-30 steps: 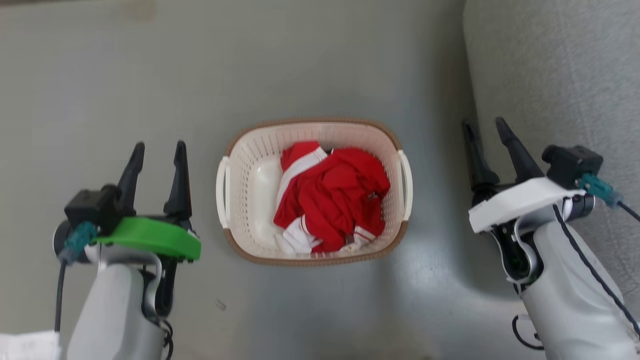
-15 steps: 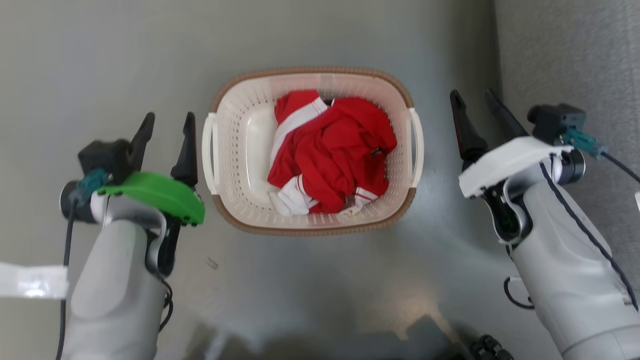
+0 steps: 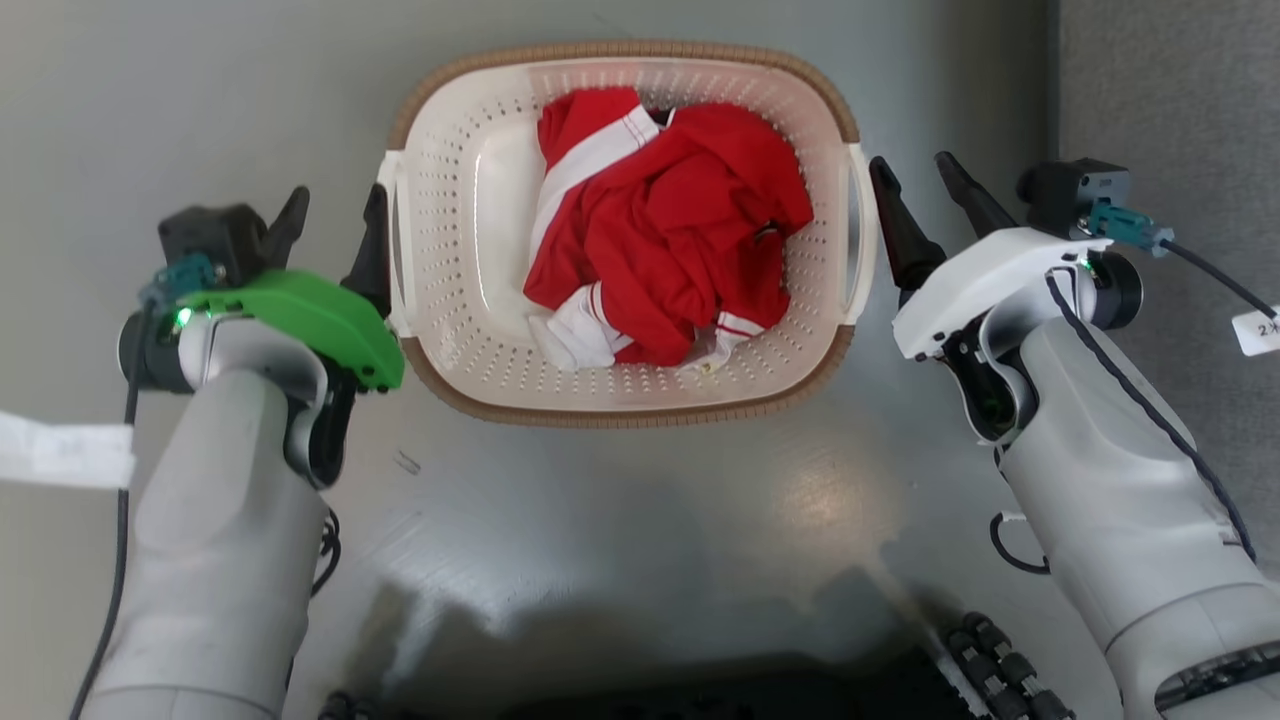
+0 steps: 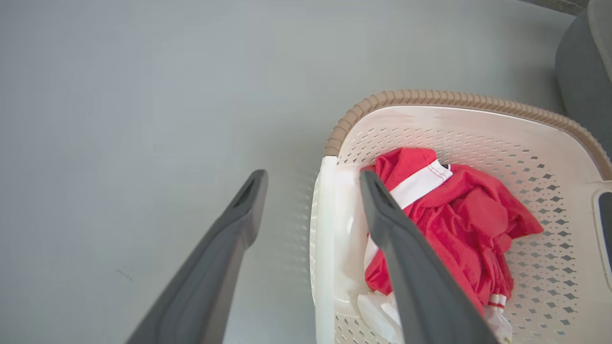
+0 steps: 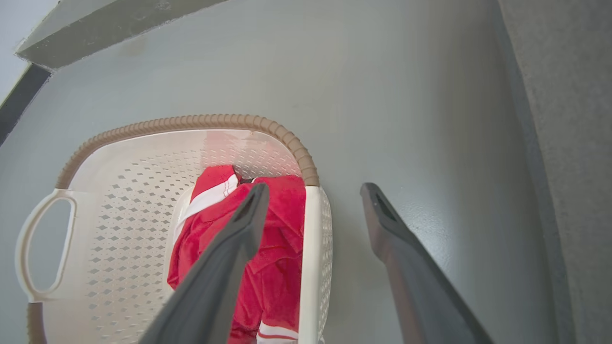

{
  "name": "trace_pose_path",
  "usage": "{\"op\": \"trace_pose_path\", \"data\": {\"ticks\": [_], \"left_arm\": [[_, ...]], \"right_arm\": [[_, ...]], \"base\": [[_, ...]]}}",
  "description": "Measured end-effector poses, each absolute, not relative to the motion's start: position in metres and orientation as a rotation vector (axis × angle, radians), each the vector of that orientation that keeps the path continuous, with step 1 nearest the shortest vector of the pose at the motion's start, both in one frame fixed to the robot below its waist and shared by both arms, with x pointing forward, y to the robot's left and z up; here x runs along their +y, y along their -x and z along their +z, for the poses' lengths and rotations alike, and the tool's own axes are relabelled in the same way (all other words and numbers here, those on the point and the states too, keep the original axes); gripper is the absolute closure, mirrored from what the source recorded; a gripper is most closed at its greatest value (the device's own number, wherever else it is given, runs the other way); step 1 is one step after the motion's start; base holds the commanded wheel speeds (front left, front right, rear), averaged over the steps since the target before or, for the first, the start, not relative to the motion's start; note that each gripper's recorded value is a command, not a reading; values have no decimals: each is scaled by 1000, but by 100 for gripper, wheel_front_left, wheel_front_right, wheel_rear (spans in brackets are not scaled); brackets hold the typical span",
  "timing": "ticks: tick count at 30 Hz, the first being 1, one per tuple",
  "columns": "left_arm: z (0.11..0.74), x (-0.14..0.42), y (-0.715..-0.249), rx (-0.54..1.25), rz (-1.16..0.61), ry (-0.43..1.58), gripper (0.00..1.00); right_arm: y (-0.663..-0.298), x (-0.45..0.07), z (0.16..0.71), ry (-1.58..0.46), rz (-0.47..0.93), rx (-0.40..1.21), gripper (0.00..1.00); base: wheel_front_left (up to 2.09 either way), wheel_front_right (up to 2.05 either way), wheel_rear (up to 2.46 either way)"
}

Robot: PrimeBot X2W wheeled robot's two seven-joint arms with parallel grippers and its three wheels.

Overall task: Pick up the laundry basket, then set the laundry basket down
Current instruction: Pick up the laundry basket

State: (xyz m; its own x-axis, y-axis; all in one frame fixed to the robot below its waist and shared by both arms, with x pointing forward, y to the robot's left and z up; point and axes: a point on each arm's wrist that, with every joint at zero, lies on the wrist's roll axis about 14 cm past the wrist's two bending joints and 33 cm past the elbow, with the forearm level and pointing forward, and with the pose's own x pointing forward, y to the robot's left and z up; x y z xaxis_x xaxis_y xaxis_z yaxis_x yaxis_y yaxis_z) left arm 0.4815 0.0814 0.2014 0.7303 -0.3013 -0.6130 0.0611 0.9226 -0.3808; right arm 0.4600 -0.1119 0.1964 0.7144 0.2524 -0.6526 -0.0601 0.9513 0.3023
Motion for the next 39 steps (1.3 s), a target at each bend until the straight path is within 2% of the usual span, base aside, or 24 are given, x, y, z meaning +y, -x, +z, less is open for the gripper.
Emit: {"op": "trace_pose_path", "data": {"ticks": [12, 24, 26, 27, 28, 29, 30, 31, 39], "left_arm": [[153, 69, -473, 879, -240, 337, 0], [129, 53, -462, 973, -280, 352, 0], [127, 54, -459, 986, -275, 355, 2], [126, 54, -457, 990, -277, 352, 10], [126, 53, -457, 993, -279, 351, 28], [125, 53, -456, 996, -280, 351, 59], [125, 53, -456, 996, -281, 350, 100], [125, 52, -456, 998, -283, 348, 100], [133, 45, -458, 990, -292, 374, 100]], "right_arm": [[-442, -105, 146, -259, 198, 931, 0], [-430, -104, 120, -249, 207, 1024, 0], [-429, -104, 119, -248, 211, 1033, 9], [-430, -103, 118, -247, 213, 1034, 18], [-431, -103, 118, -248, 213, 1034, 40], [-431, -103, 118, -249, 213, 1035, 69], [-431, -102, 118, -247, 217, 1036, 92], [-432, -100, 118, -245, 223, 1036, 100], [-434, -92, 123, -259, 234, 1029, 100]], "base": [[0, 0, 0], [0, 0, 0], [0, 0, 0], [0, 0, 0], [0, 0, 0], [0, 0, 0], [0, 0, 0], [0, 0, 0], [0, 0, 0]]}}
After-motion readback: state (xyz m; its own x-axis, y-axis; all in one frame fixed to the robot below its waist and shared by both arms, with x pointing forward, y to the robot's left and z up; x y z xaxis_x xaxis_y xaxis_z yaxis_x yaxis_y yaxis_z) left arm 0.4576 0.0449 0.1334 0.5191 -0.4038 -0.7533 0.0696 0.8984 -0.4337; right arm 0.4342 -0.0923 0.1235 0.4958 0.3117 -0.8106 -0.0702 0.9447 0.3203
